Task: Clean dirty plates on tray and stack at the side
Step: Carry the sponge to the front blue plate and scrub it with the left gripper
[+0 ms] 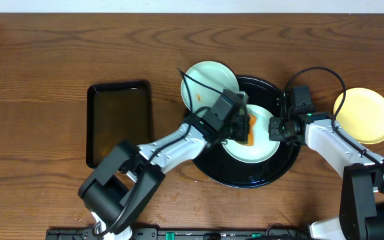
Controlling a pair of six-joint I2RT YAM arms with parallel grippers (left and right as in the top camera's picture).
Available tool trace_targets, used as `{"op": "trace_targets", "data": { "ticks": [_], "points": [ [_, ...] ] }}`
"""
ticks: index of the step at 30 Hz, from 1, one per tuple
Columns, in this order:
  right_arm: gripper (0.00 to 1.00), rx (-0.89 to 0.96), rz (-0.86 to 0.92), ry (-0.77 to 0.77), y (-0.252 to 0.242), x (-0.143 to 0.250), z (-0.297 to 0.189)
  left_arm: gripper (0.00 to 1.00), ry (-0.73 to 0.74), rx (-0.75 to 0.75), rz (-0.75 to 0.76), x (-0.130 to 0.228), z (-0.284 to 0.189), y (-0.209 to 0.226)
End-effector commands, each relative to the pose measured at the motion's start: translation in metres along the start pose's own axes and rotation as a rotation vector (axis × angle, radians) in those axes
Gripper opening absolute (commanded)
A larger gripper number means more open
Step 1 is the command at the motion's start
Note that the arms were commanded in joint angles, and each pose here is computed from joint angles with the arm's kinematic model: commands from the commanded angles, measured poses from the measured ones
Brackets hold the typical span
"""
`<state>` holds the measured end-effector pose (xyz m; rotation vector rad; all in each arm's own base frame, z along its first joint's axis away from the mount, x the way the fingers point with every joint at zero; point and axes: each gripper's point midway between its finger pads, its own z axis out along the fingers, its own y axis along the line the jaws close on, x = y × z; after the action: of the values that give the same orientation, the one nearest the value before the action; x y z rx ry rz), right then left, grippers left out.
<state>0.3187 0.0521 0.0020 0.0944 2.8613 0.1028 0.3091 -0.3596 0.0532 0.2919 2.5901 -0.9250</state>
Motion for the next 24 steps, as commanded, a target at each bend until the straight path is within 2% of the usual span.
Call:
{"op": "trace_targets", "data": {
  "ticks": [1,6,9,12,16,24],
  "points": [
    [0.01,0.014,0.016,0.136,-0.005,0.040,0.027,0.07,0.021,-0.014,-0.023,0.008,0.015,0.002],
    [0.01,0.014,0.016,0.138,-0.005,0.040,0.027,0.07,0.047,-0.081,-0.034,0.020,0.032,0.025],
    [0.01,0.015,0.016,0.142,-0.005,0.041,0.026,0.07,0.040,-0.217,-0.043,0.026,0.036,0.058],
    [0.01,0.017,0.016,0.151,-0.005,0.044,0.026,0.07,-0.013,-0.360,-0.037,0.017,0.027,0.086],
    [0.01,0.022,0.016,0.168,-0.006,0.048,0.025,0.08,-0.062,-0.497,0.047,-0.005,0.012,0.104],
    [0.01,0.026,0.016,0.184,-0.007,0.052,0.025,0.08,-0.120,-0.754,0.369,-0.048,-0.018,0.105]
  ]
}}
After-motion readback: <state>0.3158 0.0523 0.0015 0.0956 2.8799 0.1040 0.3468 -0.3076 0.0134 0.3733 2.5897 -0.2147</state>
